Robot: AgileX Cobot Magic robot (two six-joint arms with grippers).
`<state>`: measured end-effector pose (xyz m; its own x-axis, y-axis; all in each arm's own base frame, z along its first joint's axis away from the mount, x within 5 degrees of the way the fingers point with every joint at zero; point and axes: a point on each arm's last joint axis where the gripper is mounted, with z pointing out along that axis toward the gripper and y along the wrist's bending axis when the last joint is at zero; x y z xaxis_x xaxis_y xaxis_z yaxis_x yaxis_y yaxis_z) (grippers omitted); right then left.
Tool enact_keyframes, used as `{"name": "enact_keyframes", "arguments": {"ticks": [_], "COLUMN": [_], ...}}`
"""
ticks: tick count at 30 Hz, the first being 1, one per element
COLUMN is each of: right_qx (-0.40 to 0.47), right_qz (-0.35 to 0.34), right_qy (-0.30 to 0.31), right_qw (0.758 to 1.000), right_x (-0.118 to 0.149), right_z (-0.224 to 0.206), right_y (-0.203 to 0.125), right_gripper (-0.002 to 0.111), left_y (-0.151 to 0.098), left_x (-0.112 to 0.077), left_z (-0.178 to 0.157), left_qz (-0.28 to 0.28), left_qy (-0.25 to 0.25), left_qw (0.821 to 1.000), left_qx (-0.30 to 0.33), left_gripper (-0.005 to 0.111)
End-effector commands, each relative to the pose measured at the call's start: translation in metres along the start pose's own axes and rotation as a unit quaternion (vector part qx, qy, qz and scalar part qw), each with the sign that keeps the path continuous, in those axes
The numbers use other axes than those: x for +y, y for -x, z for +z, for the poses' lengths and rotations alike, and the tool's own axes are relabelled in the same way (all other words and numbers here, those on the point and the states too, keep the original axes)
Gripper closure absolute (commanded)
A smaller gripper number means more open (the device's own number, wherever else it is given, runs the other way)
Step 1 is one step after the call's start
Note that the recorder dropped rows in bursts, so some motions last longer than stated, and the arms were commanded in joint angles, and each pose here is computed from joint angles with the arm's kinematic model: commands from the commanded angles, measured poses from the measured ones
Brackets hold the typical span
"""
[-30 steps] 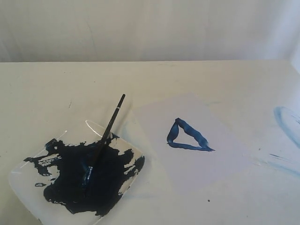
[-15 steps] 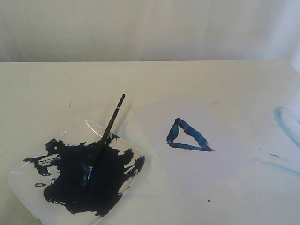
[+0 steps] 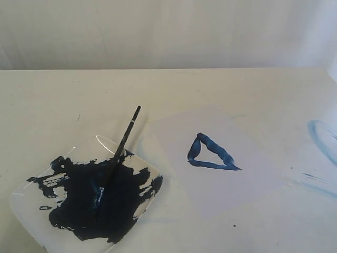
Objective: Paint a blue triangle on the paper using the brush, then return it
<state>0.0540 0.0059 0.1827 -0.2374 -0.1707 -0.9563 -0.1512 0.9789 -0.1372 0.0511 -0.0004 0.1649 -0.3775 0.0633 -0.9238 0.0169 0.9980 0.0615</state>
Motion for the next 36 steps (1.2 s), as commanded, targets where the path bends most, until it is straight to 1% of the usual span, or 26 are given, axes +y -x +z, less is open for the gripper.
{"name": "enact_keyframes", "arguments": {"ticks": [1,5,36], "right_qx": [-0.004,-0.006,-0.006], "right_qz": [0.023,0.036,0.037], "right_qy": [0.005,0.018,0.018], "right_qw": [1.000,0.999,0.999], "right_x": [0.0012,0.0035,0.0036], "right_z": [0.0002,0.0002,0.0002], "right_y": [0.0003,0.0008,0.0008], "right_gripper": [0.108,0.108,0.108], "left_y": [-0.0003,-0.0003,-0.0003], "left_x": [-0.0002,-0.0002,-0.0002], "left_z": [0.0000,0.0000,0.0000], "left_qz": [-0.004,-0.004,-0.004], "left_qy": [0.000,0.000,0.000], "left_qw": [1.000,1.000,1.000], "left_qx": [-0.002,-0.002,-0.002], "left_gripper": [0.107,0.107,0.107]}}
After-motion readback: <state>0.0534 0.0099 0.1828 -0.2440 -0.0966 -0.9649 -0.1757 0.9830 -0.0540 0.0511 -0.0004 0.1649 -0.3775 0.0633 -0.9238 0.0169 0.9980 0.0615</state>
